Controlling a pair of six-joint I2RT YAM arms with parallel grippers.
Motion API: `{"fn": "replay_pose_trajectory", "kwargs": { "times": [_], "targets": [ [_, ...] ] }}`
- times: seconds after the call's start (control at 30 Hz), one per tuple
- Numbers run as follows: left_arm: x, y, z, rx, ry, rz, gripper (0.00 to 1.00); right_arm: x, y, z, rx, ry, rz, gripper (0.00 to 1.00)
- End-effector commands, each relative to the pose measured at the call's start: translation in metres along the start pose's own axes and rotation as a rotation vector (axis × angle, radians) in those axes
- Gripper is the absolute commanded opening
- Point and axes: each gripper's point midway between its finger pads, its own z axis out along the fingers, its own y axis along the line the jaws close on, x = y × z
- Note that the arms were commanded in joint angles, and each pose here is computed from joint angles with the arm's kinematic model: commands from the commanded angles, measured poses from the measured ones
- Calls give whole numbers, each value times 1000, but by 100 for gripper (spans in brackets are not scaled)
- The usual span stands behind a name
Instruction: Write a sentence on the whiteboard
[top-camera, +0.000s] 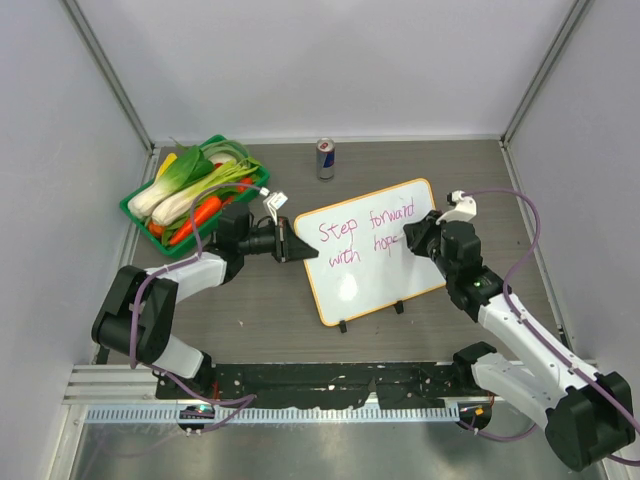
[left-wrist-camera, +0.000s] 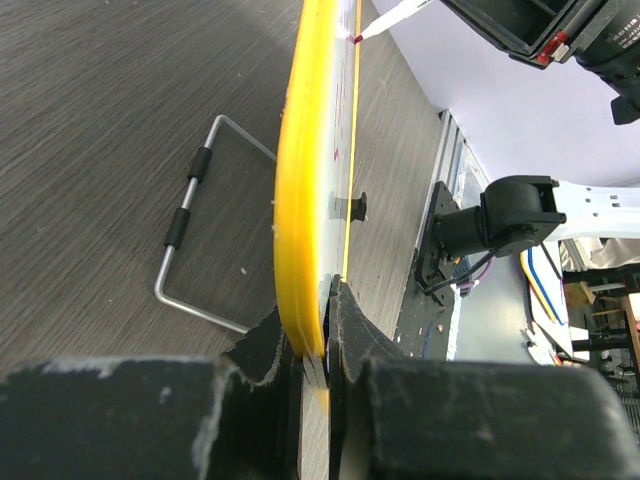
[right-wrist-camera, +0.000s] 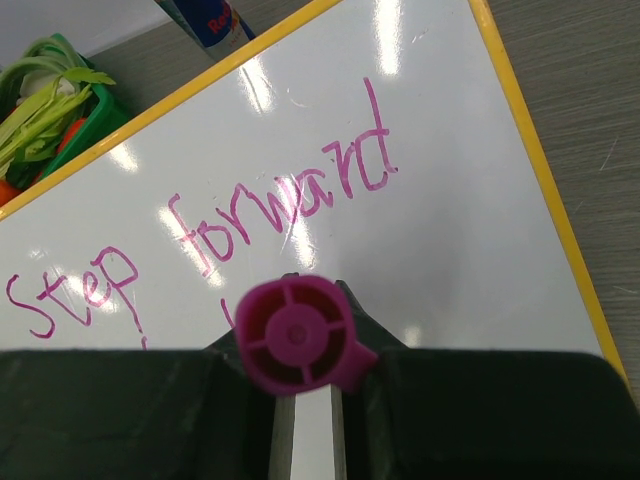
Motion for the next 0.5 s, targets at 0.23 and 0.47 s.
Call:
{"fn": "replay_pose_trajectory", "kwargs": {
  "times": [0.23, 0.47],
  "targets": [
    [51, 30, 3, -83, 136, 53, 0, 23, -15, -7, 36, 68, -30, 2],
    [51, 30, 4, -82, 136, 53, 0, 17, -21, -9, 68, 44, -33, 1]
  ]
}}
